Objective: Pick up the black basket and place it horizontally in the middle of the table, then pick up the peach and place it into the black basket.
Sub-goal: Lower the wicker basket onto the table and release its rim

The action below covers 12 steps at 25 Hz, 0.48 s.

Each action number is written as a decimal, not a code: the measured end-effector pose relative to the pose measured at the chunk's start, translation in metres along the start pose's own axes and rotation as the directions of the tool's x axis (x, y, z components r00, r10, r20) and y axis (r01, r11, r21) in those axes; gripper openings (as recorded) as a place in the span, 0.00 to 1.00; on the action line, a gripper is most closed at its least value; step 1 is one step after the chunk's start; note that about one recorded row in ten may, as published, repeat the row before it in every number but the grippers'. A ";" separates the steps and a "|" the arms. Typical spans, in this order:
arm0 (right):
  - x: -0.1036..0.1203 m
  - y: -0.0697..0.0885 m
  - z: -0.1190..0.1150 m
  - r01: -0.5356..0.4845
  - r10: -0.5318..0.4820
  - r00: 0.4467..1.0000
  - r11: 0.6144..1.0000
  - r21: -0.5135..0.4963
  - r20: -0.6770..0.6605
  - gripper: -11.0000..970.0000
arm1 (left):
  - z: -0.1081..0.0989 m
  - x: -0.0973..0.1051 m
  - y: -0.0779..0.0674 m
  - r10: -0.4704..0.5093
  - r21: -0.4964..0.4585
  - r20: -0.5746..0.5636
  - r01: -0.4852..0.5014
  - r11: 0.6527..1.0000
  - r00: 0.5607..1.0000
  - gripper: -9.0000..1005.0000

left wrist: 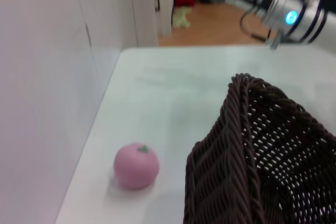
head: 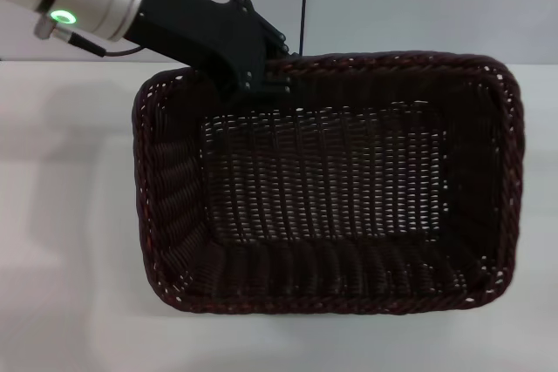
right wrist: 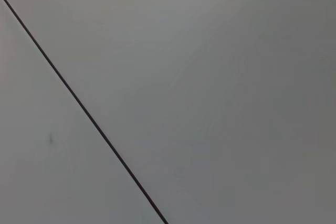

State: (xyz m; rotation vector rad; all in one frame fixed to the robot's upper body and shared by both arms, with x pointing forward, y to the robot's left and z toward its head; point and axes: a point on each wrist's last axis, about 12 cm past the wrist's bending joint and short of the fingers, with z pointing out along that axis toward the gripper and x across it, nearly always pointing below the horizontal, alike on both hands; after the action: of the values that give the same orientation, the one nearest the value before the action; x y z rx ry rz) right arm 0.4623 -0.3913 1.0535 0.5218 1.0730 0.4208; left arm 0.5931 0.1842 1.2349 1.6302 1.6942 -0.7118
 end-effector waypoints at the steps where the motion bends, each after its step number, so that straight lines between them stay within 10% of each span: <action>1: 0.000 0.000 0.000 0.000 0.000 1.000 1.000 0.000 0.000 0.64 | 0.002 -0.001 0.001 0.010 -0.003 -0.017 -0.010 1.000 1.000 0.22; 12: -0.003 -0.003 -0.006 -0.005 0.004 1.000 1.000 0.023 0.016 0.64 | 0.022 -0.012 0.010 0.093 0.028 -0.130 -0.090 0.996 0.987 0.24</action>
State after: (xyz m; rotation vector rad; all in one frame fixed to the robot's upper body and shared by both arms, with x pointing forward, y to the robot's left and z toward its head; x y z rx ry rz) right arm 0.4563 -0.3944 1.0516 0.5470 1.0627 0.4082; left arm 0.6052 0.1603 1.2308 1.7920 1.6952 -0.5925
